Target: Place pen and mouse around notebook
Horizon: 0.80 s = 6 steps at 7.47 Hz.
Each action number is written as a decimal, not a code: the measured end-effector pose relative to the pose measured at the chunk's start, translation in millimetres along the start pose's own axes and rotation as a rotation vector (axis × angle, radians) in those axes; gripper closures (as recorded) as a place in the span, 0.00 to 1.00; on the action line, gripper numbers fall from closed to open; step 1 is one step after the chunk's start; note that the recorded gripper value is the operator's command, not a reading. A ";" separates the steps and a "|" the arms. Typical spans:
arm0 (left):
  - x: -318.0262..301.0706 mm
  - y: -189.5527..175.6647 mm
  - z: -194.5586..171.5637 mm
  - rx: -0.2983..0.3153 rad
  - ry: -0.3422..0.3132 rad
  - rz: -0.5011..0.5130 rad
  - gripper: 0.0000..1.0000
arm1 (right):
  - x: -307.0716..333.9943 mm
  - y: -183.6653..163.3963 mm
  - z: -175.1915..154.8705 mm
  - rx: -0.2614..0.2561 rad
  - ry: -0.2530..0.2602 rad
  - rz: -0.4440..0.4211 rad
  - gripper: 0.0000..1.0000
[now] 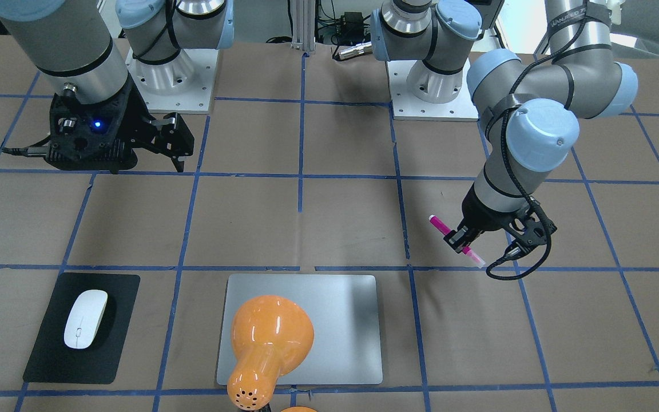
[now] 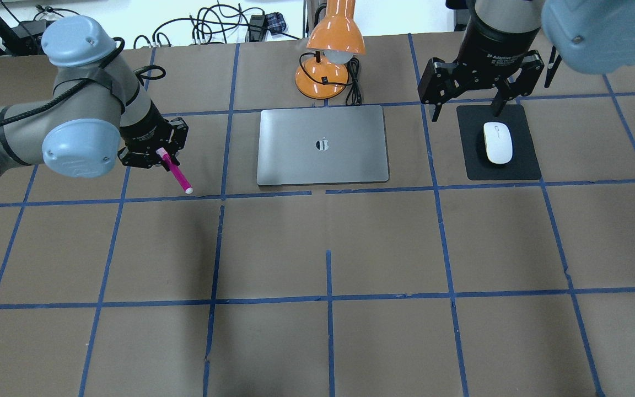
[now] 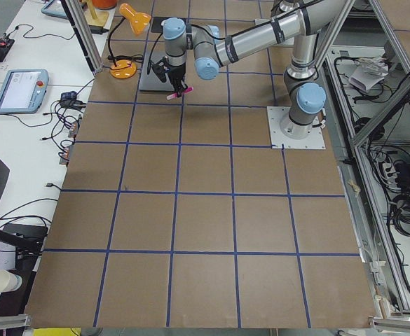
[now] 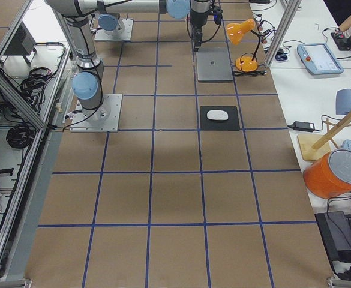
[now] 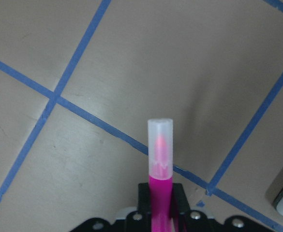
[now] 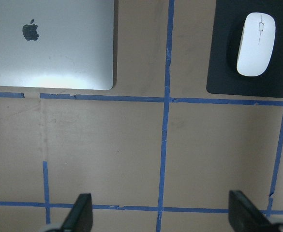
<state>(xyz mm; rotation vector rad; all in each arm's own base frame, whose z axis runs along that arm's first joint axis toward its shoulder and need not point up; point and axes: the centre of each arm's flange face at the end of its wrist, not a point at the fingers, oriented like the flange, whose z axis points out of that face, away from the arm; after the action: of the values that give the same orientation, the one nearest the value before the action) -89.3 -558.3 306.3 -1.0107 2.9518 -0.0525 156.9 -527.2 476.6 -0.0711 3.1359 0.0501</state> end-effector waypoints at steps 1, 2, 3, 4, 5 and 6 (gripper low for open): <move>11.3 10.7 1.2 -0.003 0.006 -0.056 1.00 | 0.4 -0.3 0.2 0.000 0.002 0.000 0.00; 22.8 22.5 2.0 -0.017 0.023 -0.114 1.00 | 0.8 -0.5 -0.1 0.001 0.002 0.000 0.00; 34.3 35.4 3.5 -0.040 0.042 -0.178 1.00 | 1.5 -0.9 -1.4 0.004 0.003 0.000 0.00; 45.2 49.1 6.1 -0.055 0.045 -0.230 1.00 | 2.3 -1.6 -2.8 0.007 0.004 0.001 0.00; 58.5 66.1 9.6 -0.062 0.038 -0.267 1.00 | 3.1 -2.0 -3.8 0.009 0.009 0.000 0.00; 72.6 84.4 14.2 -0.069 0.030 -0.305 1.00 | 4.0 -1.9 -3.4 0.008 0.017 -0.001 0.00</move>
<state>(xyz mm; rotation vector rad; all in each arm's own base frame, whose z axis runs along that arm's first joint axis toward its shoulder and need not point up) -197.9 -536.5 288.2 -1.4731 2.8134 0.0295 153.0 -529.4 479.9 -0.0733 3.1527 0.0375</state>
